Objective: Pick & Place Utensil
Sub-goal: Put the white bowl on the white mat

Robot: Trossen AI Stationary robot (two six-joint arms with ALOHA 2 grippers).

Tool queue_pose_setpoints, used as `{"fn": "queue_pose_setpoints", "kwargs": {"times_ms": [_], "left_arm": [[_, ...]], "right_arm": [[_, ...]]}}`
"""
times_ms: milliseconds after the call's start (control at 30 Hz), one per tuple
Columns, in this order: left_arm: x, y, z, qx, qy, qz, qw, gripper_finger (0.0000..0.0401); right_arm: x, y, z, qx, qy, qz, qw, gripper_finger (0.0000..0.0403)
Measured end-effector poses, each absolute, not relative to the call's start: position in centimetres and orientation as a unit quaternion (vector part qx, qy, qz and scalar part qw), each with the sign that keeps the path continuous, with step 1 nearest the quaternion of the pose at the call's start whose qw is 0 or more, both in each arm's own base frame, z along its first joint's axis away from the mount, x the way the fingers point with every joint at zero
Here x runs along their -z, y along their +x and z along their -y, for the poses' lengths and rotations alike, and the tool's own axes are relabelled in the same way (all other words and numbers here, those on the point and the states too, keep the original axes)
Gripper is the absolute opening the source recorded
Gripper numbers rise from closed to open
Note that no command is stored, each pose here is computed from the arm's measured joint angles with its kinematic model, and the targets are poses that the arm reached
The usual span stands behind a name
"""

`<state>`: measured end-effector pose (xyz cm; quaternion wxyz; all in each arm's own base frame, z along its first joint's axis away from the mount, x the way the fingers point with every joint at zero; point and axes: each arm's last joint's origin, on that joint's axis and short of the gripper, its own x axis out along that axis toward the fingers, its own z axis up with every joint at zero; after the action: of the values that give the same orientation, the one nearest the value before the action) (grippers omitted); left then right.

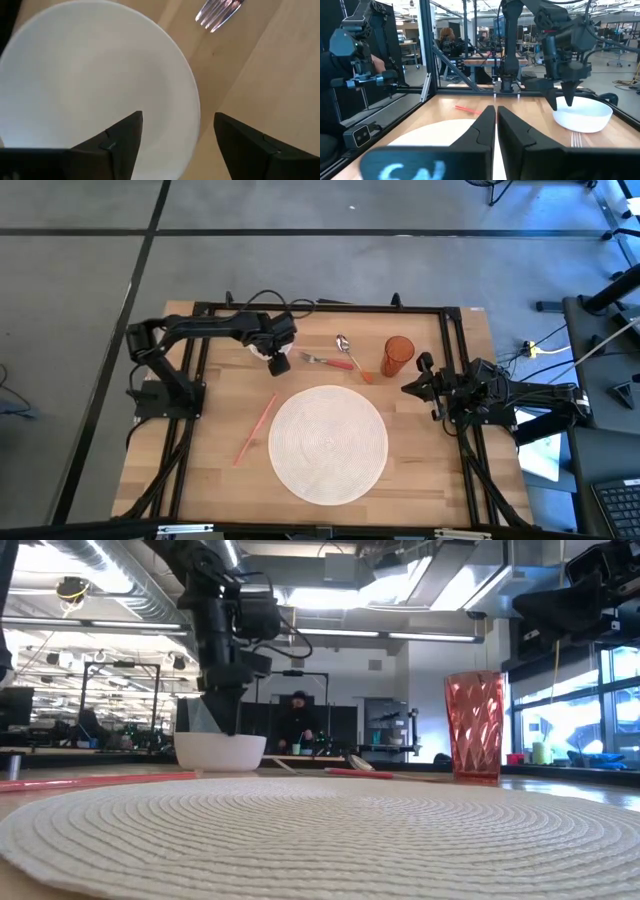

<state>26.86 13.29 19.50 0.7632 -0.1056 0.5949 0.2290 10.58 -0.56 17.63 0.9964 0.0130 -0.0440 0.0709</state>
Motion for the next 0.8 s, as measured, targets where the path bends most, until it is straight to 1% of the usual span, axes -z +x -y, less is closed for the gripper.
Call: {"fn": "queue_pose_setpoints", "kwargs": {"times_ms": [300,367,433,533,600,700,733,800], "left_arm": [[-17.4,27.3,-14.0,-0.228,-0.094,-0.625,0.741,0.0233],[-17.1,27.3,-14.0,-0.228,-0.092,-0.630,0.737,0.0226],[-17.0,27.3,-14.1,-0.231,-0.091,-0.631,0.735,0.0210],[-17.0,27.3,-14.1,-0.234,-0.089,-0.631,0.734,0.0162],[-17.0,27.3,-14.2,-0.241,-0.088,-0.631,0.733,0.0115],[-17.1,27.3,-14.2,-0.242,-0.081,-0.632,0.731,0.0033],[-17.1,27.3,-14.1,-0.241,-0.077,-0.633,0.731,0.0017],[-17.2,27.3,-13.9,-0.248,-0.067,-0.634,0.730,0.0009]], "right_arm": [[-17.6,10.6,0.6,-0.071,0.013,0.044,0.996,0.0020],[-17.6,10.6,0.6,-0.071,0.014,0.044,0.996,0.0020],[-17.6,10.6,0.6,-0.071,0.014,0.044,0.996,0.0020],[-17.6,10.6,0.6,-0.071,0.014,0.044,0.996,0.0020],[-17.6,10.6,0.6,-0.071,0.015,0.044,0.996,0.0020],[-17.6,10.6,0.6,-0.071,0.015,0.044,0.996,0.0020],[-17.6,10.6,0.6,-0.071,0.015,0.044,0.996,0.0020],[-17.6,10.6,0.6,-0.071,0.015,0.044,0.996,0.0020]]}}
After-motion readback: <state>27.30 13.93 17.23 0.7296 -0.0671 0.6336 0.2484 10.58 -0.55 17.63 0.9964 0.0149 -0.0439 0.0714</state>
